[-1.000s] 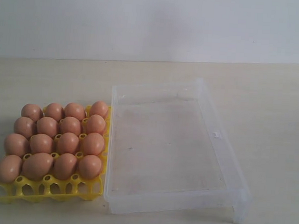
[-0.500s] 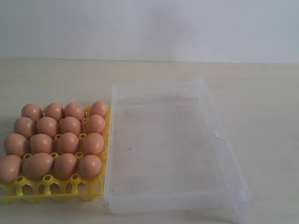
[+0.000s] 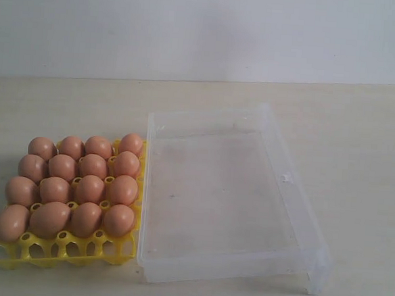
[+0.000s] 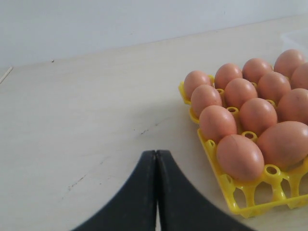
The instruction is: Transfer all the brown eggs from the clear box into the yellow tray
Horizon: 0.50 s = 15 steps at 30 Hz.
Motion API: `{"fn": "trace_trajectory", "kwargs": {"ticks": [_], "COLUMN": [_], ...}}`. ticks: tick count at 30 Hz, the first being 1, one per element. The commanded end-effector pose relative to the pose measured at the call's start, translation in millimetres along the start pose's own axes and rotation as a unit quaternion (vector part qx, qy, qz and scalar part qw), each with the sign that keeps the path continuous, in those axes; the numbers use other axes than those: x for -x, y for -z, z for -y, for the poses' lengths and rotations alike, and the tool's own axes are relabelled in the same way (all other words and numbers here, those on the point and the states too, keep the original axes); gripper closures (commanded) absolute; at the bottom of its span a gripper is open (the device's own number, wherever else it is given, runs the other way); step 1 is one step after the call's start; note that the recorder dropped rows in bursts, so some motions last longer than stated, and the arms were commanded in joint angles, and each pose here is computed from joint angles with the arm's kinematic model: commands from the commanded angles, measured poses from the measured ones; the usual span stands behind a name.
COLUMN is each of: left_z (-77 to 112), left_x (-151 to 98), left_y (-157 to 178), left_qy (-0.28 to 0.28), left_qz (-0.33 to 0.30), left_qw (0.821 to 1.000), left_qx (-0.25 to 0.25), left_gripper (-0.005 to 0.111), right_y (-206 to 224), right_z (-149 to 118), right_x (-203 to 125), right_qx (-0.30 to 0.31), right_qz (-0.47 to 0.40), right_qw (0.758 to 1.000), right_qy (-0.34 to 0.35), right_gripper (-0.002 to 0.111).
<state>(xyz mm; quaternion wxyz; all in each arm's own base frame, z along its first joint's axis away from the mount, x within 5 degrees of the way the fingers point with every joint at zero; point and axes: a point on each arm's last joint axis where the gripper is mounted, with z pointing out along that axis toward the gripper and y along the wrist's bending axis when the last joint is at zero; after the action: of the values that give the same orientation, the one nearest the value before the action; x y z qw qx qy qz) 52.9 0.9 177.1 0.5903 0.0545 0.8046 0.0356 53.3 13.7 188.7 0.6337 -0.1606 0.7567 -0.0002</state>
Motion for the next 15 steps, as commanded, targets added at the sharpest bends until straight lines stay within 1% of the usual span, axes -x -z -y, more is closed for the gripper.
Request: {"fn": "trace_trajectory", "kwargs": {"ticks": [1, 3, 5, 15], "left_z": [0.1, 0.1, 0.1, 0.1], "left_x": [2.0, 2.0, 2.0, 2.0], "left_y": [0.8, 0.8, 0.8, 0.8], "left_qy": [0.002, 0.002, 0.002, 0.002], "left_qz": [0.008, 0.008, 0.008, 0.008], "left_qw": [1.000, 1.000, 1.000, 1.000], "left_qx": [-0.002, -0.002, -0.002, -0.002], "left_gripper": [0.107, 0.107, 0.107, 0.107], "right_y": [0.0, 0.0, 0.0, 0.0], "right_z": [0.3, 0.4, 0.4, 0.9], "right_x": [-1.2, -1.2, -1.3, -1.5], "right_qx": [-0.004, -0.005, -0.005, -0.008], "right_qz": [0.001, 0.001, 0.001, 0.001], "right_qw": [0.999, 0.995, 0.989, 0.975], "right_qy": [-0.044, -0.104, -0.145, -0.224], "right_gripper": [0.108, 0.108, 0.108, 0.108]}}
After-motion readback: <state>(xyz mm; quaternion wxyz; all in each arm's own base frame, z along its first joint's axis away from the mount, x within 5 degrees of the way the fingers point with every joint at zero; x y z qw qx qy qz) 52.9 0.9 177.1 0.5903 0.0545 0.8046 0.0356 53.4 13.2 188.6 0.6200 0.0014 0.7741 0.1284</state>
